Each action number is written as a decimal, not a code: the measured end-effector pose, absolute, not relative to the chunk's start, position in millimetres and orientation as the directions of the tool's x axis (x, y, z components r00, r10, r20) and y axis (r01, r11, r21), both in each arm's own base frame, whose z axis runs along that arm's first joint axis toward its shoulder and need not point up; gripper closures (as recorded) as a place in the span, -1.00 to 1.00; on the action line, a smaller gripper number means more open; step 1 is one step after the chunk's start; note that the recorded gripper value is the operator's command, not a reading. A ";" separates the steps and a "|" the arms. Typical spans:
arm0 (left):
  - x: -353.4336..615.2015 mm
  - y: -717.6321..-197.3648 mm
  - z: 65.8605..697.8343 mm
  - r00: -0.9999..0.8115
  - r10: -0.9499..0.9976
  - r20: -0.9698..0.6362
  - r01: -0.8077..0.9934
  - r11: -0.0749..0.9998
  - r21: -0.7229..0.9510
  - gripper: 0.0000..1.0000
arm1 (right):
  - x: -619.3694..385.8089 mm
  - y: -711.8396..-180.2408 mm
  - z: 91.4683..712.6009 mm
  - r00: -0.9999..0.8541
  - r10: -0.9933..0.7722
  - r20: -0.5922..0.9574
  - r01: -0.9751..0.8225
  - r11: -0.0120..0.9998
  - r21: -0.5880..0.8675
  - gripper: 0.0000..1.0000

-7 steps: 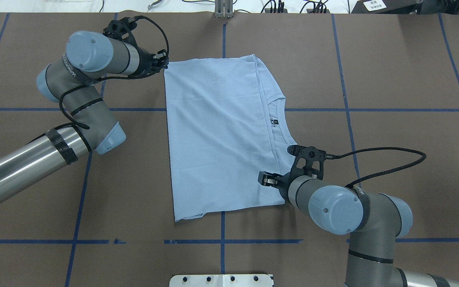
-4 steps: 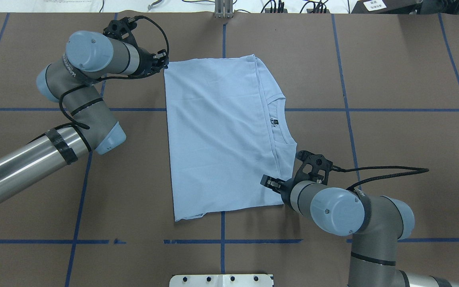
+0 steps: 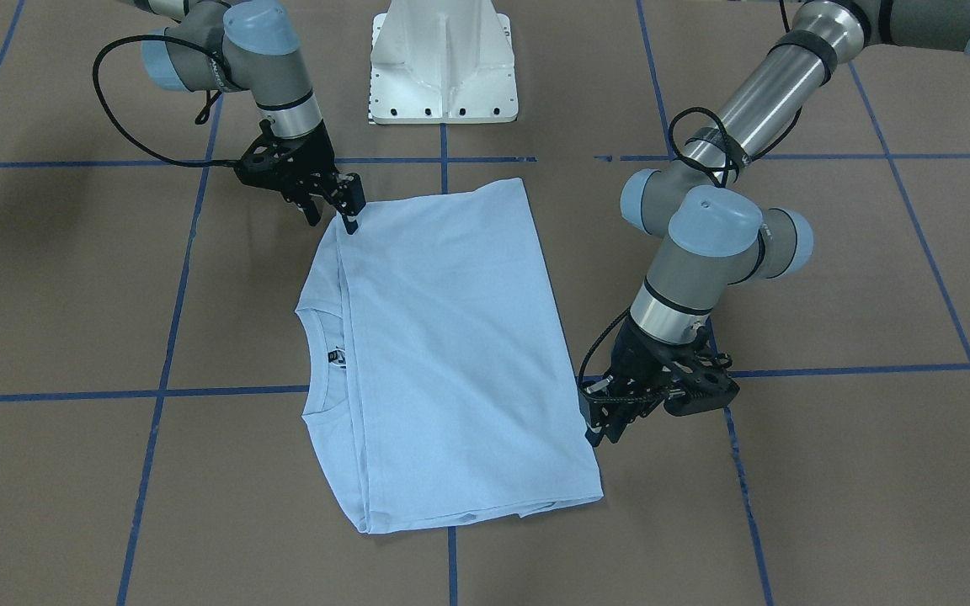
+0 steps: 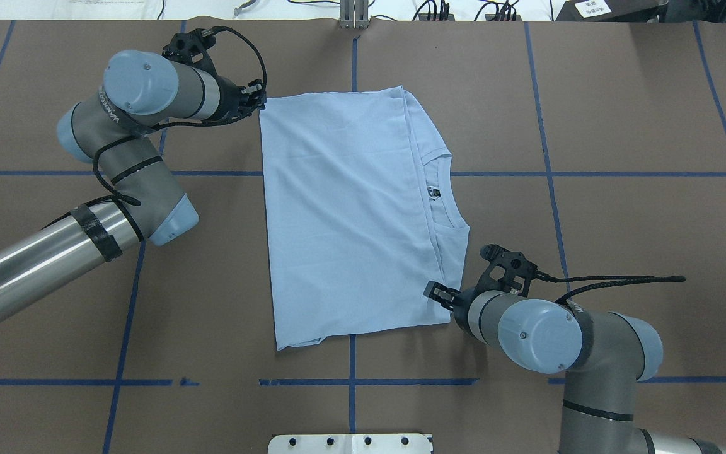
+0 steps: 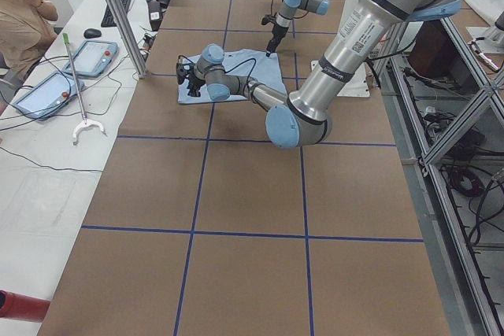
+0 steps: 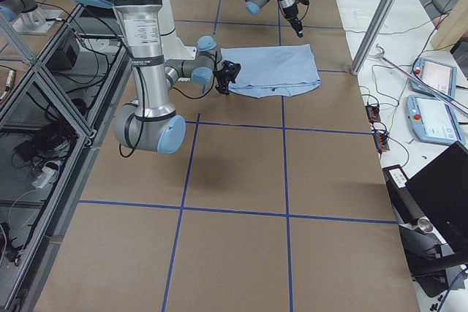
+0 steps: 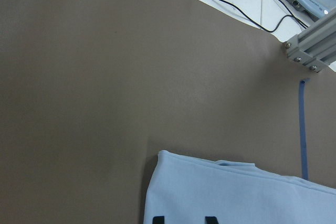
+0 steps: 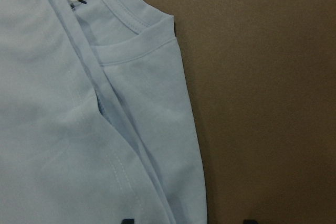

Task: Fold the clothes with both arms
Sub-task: 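Move the left gripper from the far edge down to the near corner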

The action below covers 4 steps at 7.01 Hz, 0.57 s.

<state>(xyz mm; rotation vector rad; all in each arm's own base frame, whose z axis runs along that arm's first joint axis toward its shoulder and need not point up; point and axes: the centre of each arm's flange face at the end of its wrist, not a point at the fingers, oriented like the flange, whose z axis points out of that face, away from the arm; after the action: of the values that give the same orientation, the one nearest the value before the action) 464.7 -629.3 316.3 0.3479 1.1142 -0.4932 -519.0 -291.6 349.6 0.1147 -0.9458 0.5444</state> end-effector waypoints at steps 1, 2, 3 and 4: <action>464.7 -629.3 316.5 0.352 -0.202 -0.914 0.541 0.841 0.022 0.25 | -518.4 -291.1 349.0 0.461 0.392 0.796 -0.490 0.861 -0.141 0.40; 464.8 -629.3 316.8 0.353 -0.202 -0.914 0.540 0.841 0.023 0.25 | -518.3 -291.0 348.0 0.460 0.392 0.797 -0.489 0.861 -0.141 0.99; 464.7 -629.3 317.1 0.353 -0.203 -0.913 0.540 0.841 0.022 0.25 | -518.3 -290.9 346.8 0.458 0.391 0.798 -0.488 0.861 -0.142 1.00; 464.6 -629.2 317.4 0.353 -0.203 -0.913 0.541 0.841 0.022 0.25 | -518.8 -290.0 346.0 0.457 0.390 0.799 -0.486 0.862 -0.143 1.00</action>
<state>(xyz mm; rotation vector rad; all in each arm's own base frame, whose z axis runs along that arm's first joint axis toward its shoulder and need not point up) 464.6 -629.2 317.4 0.3473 1.1129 -0.4934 -518.8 -290.0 346.0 0.1116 -0.9532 0.5416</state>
